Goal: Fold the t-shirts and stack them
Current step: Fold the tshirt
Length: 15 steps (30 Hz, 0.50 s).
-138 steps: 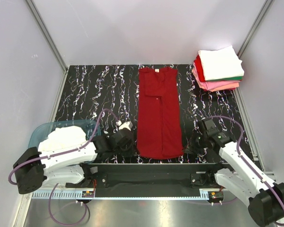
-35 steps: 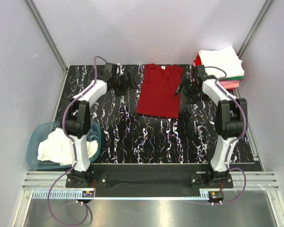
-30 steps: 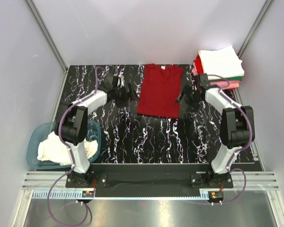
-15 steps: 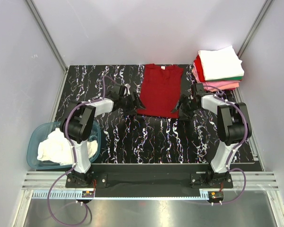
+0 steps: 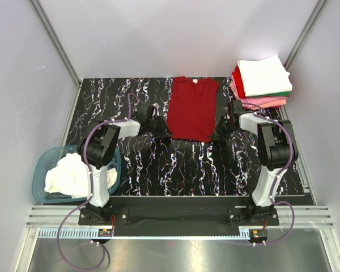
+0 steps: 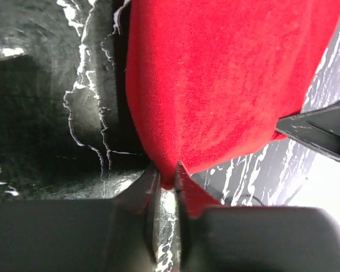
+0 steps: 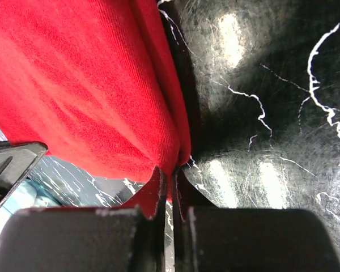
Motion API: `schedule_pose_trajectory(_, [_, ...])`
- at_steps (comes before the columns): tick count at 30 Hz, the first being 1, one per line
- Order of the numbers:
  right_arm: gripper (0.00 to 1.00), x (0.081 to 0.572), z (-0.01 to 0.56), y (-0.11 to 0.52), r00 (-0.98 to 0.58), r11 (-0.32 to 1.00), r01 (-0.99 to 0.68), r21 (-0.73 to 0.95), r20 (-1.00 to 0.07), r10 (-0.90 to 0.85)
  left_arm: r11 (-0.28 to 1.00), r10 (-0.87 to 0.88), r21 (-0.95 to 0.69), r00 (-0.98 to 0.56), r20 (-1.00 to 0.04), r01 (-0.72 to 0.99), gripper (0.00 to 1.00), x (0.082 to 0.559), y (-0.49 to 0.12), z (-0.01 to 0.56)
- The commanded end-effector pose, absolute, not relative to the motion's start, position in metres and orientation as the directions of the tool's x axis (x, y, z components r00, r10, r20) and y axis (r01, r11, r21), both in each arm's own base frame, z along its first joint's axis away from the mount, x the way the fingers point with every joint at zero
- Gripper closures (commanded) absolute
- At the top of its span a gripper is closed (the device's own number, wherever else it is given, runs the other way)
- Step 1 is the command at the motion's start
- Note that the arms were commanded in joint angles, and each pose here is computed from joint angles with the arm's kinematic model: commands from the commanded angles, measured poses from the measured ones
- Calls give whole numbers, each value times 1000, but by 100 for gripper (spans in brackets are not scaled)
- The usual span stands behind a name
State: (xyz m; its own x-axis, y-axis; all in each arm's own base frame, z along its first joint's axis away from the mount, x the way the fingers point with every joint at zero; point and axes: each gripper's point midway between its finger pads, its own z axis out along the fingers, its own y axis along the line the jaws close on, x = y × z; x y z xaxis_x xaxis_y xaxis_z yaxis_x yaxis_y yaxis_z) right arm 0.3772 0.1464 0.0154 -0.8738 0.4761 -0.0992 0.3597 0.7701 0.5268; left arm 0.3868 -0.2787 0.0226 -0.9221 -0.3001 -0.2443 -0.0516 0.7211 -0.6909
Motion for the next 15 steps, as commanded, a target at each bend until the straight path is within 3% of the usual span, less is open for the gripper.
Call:
schedule_pose_trajectory(1, [100,384,20,146,-872,785,340,518,-139,470,754,-279,-657,-920,-276,-32,100,387,-282,17])
schedule_pose_trajectory(6, [100,365,40,143,-875,789,332,517,-144,463,779,-244,-627,-913,-327,17,100,363,-277,49])
schedule_pose_trajectory(15, [100,250,86,152,-868,760,321,565,-146,475,793,-139,-603,-934,-329,94,100,220,-292,79])
